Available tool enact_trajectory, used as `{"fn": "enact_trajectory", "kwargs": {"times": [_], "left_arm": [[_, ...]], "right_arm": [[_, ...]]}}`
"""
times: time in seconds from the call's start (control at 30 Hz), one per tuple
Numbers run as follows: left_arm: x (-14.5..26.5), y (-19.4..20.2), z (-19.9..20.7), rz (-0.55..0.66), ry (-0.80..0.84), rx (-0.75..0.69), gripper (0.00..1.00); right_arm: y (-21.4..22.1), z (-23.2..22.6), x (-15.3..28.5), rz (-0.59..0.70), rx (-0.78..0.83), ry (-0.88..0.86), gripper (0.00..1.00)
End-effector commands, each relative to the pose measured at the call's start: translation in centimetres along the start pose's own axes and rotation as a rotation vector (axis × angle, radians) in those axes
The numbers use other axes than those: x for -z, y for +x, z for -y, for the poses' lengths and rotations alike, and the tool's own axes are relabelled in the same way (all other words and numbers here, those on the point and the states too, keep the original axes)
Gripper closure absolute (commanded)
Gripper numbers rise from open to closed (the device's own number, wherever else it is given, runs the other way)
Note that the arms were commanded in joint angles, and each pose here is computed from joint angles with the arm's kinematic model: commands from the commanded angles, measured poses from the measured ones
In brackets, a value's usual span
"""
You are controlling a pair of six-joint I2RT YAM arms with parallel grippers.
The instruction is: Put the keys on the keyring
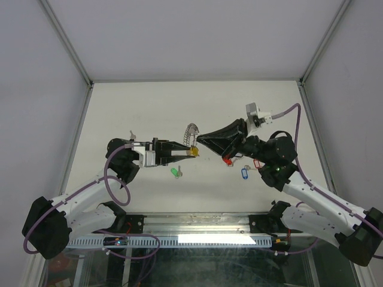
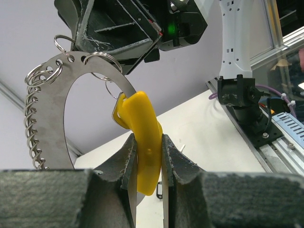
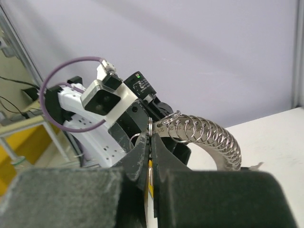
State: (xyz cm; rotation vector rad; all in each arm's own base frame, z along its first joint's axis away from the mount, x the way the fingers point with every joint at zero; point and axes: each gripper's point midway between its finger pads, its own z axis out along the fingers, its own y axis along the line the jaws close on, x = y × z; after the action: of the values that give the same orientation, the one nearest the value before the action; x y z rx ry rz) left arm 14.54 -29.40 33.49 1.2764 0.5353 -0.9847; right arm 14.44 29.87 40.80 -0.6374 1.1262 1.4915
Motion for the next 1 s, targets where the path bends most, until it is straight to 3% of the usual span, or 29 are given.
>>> {"fn": "enact_trajectory", "kwargs": {"times": [0.0,0.3,0.4,0.6,0.97], "left_arm": [[-0.3,-1.8,-0.7,0.03,0.013,-0.031,1.0],[-0.3,-1.7,-0.5,0.032,0.005,0.022,1.0],[-0.2,-1.9,-0.5,0.041,-0.004,0.031,0.91],[0.0,-2.1,-0.2,0.046,-0.016,0.041,0.8],[0.7,-2.6,-0.2,0.046,-0.07,0.02,0.7]], "right_arm": [[-3.5,-1.8,0.2,0.132,0.31,-0.068,1.0],[-3.8,-2.3,0.1,0.128,0.57,-0.132,1.0],[-3.7,-2.5,-0.2,0.125,0.639,-0.165,1.0],[-4.4,-2.1,-0.9,0.145,0.65,-0.153,1.0],[-5.6,-0.6,-0.7,0.147,0.591,-0.024,1.0]]}}
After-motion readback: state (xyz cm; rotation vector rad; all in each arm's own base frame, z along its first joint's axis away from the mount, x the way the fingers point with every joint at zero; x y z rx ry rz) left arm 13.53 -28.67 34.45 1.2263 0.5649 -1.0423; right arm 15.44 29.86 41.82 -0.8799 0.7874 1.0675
